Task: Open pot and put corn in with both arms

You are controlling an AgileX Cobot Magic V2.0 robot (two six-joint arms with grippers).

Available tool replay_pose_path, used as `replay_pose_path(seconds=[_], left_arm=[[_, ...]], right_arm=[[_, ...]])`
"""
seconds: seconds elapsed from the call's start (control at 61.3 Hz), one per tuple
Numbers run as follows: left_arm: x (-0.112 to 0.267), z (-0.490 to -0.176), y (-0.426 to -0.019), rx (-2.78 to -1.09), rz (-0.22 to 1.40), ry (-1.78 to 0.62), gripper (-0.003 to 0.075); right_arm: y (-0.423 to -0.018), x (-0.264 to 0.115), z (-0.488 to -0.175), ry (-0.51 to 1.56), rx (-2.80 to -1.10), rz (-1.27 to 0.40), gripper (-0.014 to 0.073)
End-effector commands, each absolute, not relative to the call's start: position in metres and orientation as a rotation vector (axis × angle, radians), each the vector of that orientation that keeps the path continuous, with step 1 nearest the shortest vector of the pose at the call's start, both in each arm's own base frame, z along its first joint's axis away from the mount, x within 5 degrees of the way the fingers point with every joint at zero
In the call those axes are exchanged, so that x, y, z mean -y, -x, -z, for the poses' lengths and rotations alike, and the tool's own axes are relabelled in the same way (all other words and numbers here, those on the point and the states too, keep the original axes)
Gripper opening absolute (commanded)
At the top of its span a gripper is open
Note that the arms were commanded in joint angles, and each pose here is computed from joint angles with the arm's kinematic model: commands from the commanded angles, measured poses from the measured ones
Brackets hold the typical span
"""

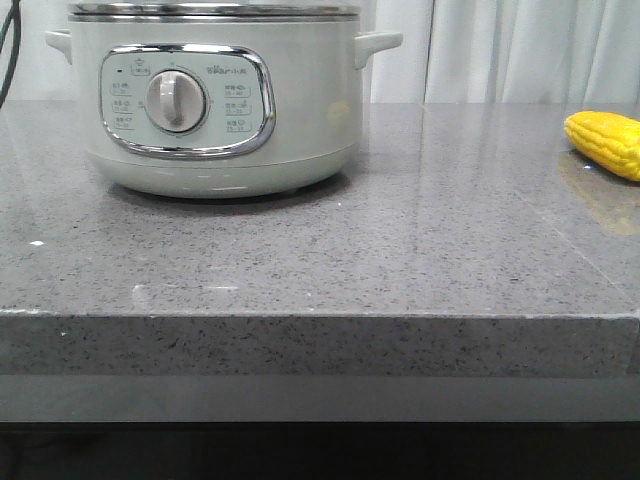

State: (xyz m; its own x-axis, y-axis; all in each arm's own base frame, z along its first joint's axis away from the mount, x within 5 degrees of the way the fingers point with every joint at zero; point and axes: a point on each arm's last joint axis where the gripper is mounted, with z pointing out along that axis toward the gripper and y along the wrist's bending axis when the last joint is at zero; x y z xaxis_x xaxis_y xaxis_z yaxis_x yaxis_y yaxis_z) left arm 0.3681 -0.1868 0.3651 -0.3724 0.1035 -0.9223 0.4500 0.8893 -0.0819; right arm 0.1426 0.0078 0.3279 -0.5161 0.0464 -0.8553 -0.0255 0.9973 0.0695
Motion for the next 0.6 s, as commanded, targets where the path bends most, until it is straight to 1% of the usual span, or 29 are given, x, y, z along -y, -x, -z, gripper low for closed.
replay_pose_path(seconds=[0.0,0.18,0.326,0.473,0.587], left_arm=[[0.182,-0.426,-0.352,-1.718,0.441,-0.348,0.0218],[0.172,-0.468,-0.331,-1.654,0.458,-0.345,0.0218],[0.156,-0.500,-0.297,-1.618,0.462,-0.353,0.0218],[0.135,-0.520,-0.260,-1.630,0.414,-0.390,0.0218],[0.122,-0.522,-0.232,-1.632,0.410,-0.397,0.0218]], right_arm=[[-0.146,-0.008,-0.345,-0.017,-2.006,-0.091,0.0561],[-0.146,-0.008,-0.345,-0.017,-2.005,-0.091,0.0561],[-0.146,-0.008,-0.345,-0.017,-2.004,-0.091,0.0561],[-0.146,-0.008,-0.345,-0.017,-2.004,-0.091,0.0561],[-0.146,-0.008,-0.345,-0.017,-2.004,-0.091,0.0561]])
